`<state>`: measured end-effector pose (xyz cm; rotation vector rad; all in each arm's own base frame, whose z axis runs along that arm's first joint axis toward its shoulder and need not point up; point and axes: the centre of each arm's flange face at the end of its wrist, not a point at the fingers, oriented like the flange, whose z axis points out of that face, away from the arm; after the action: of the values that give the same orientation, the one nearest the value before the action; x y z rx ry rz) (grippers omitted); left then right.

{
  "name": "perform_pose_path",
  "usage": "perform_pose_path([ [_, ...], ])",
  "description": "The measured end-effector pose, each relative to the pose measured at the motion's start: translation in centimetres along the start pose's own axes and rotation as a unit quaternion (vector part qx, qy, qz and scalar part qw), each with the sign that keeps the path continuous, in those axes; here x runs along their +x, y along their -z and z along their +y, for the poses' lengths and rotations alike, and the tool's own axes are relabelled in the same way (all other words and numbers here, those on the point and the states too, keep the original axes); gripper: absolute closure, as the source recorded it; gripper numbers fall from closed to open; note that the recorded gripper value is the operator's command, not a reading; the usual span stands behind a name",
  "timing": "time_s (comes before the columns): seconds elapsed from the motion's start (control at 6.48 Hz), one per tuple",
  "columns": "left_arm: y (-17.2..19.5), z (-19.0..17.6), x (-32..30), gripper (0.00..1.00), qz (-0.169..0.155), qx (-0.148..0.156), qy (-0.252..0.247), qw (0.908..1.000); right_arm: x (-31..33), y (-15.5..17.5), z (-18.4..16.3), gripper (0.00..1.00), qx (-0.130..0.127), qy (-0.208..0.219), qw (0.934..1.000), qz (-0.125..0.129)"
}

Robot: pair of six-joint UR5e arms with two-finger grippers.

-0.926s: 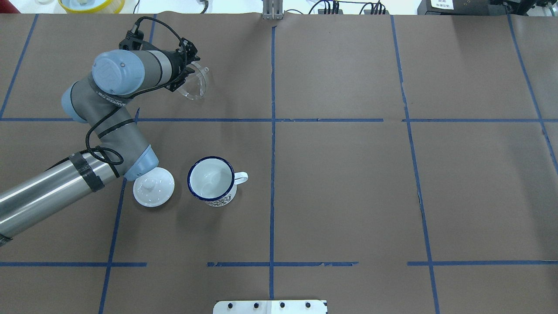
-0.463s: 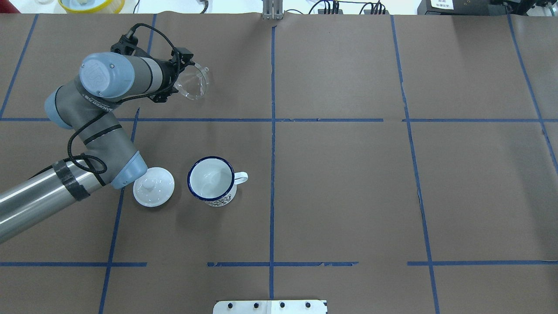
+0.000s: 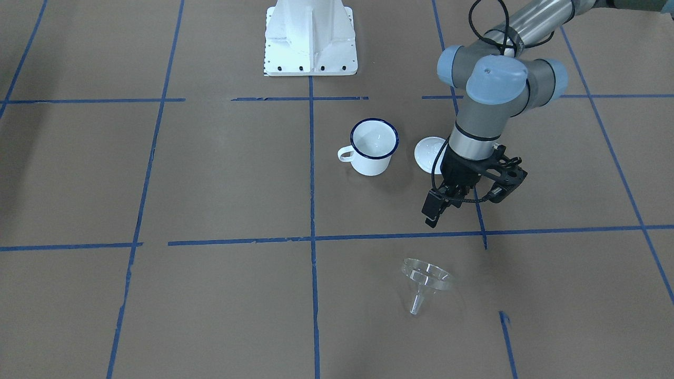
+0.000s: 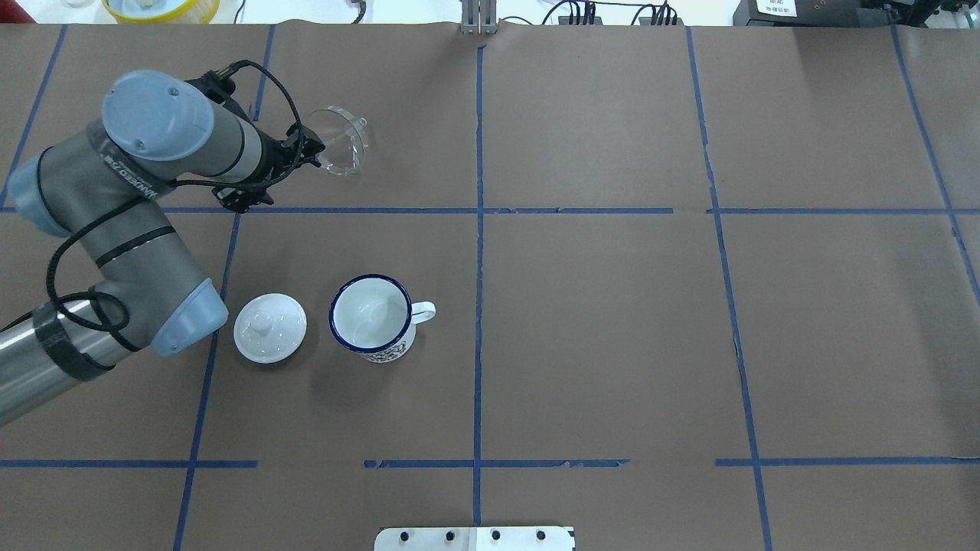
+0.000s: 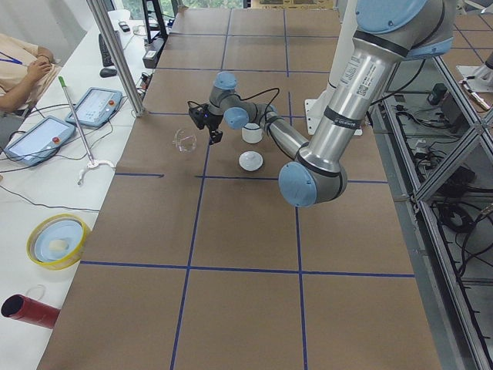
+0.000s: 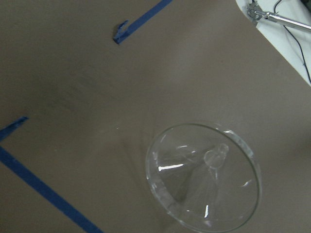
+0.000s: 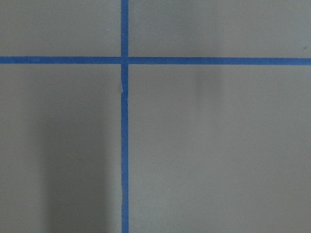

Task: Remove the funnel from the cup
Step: 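Open the left gripper and move it down onto the white lid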

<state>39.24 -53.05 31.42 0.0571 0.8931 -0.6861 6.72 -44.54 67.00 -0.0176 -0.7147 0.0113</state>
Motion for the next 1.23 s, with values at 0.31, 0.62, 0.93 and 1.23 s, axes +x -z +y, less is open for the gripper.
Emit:
perform_pose_path([
  [0.31,2.6,1.0,-3.8,0.06,-0.036,-0.024,-0.092,0.9948,0.0,0.0,0.0,0.0,0.0,0.0,1.0,0.0],
  [0.62,2.5,3.3,-5.7,0.0,-0.039,-0.07,-0.155,0.9847,0.0,0.0,0.0,0.0,0.0,0.0,1.0,0.0],
  [0.93,1.5,6.8,-6.4,0.01,-0.041,-0.109,-0.182,0.9764,0.0,0.0,0.0,0.0,0.0,0.0,1.0,0.0],
  [1.23,0.0,8.3,-8.3,0.11,-0.061,-0.128,-0.186,0.9723,0.0,0.0,0.0,0.0,0.0,0.0,1.0,0.0],
])
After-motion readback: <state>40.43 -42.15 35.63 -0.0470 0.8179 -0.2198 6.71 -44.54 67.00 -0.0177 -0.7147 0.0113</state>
